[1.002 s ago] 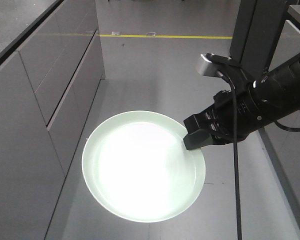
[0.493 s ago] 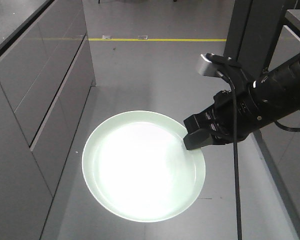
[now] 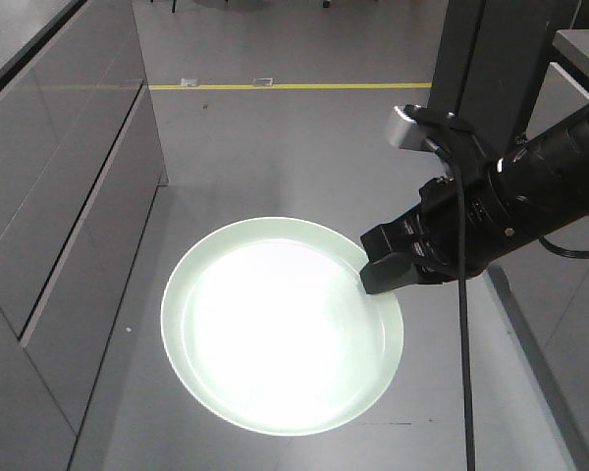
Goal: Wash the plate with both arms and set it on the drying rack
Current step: 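Hold the plate in the right gripper while driving across the room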
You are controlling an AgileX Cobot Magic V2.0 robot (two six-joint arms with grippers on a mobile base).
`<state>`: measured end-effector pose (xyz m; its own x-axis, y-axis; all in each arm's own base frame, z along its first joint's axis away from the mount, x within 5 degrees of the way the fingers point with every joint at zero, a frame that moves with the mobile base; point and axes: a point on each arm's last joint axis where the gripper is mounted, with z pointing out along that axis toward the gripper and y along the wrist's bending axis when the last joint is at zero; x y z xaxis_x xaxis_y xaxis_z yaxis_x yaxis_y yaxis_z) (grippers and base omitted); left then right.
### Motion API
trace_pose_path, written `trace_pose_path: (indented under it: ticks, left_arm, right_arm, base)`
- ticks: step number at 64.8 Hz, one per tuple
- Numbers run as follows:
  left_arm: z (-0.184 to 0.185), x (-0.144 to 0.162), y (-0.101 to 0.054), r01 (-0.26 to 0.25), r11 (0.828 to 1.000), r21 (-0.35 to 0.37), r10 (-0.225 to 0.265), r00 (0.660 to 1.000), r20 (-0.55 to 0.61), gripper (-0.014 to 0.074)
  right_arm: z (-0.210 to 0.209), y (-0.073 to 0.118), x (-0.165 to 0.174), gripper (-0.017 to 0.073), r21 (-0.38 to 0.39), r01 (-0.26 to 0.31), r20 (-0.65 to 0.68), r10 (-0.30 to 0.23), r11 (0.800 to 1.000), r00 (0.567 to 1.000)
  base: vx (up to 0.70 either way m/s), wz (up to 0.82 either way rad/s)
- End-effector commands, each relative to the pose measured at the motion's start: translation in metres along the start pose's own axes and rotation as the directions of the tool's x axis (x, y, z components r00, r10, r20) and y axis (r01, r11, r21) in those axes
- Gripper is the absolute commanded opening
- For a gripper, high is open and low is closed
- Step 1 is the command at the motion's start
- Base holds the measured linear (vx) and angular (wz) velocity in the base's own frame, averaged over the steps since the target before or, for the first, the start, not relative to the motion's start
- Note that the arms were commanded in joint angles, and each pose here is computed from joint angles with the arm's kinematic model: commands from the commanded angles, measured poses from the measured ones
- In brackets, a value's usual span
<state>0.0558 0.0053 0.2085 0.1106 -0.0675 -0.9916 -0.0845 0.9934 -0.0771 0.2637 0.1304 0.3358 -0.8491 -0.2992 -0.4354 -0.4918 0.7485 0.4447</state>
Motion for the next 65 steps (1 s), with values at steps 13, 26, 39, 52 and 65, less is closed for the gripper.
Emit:
trace_pose_path:
  ticks: [13, 26, 39, 52, 65]
  left_arm:
    - [-0.0022, -0.0157, -0.001, 0.01, 1.0, 0.01, -0.012, 0.993, 0.114, -0.0006]
    - [-0.0022, -0.0157, -0.001, 0.01, 1.0, 0.01, -0.012, 0.993, 0.114, -0.0006]
    - [-0.0022, -0.0157, -0.001, 0.01, 1.0, 0.01, -0.012, 0.993, 0.114, -0.0006]
    - [-0.0022, -0.0157, -0.001, 0.01, 1.0, 0.01, -0.012, 0.993, 0.114, -0.0006]
    - [-0.0022, -0.0157, -0.001, 0.01, 1.0, 0.01, -0.012, 0.993, 0.114, -0.0006]
  right_arm:
    - [-0.0177, 0.0124, -0.0051, -0.0004, -0.025, 0.022, 0.092, -0.02, 0.999, 0.996]
    - [-0.0177, 0.0124, -0.0051, -0.0004, -0.025, 0.022, 0.092, -0.02, 0.999, 0.996]
    - [-0.0177, 0.0124, -0.0051, -0.0004, -0.025, 0.022, 0.092, -0.02, 0.999, 0.996]
    - [-0.0177, 0.0124, -0.0051, -0.0004, -0.025, 0.022, 0.092, -0.02, 0.999, 0.996]
    - [-0.0177, 0.0124, -0.0051, -0.0004, -0.025, 0.022, 0.092, -0.02, 0.999, 0.996]
  base:
    - [0.23, -0.07]
    - [0.21, -0.05]
    - [0.2, -0.05]
    - [0.18, -0.05]
    - [0.16, -0.06]
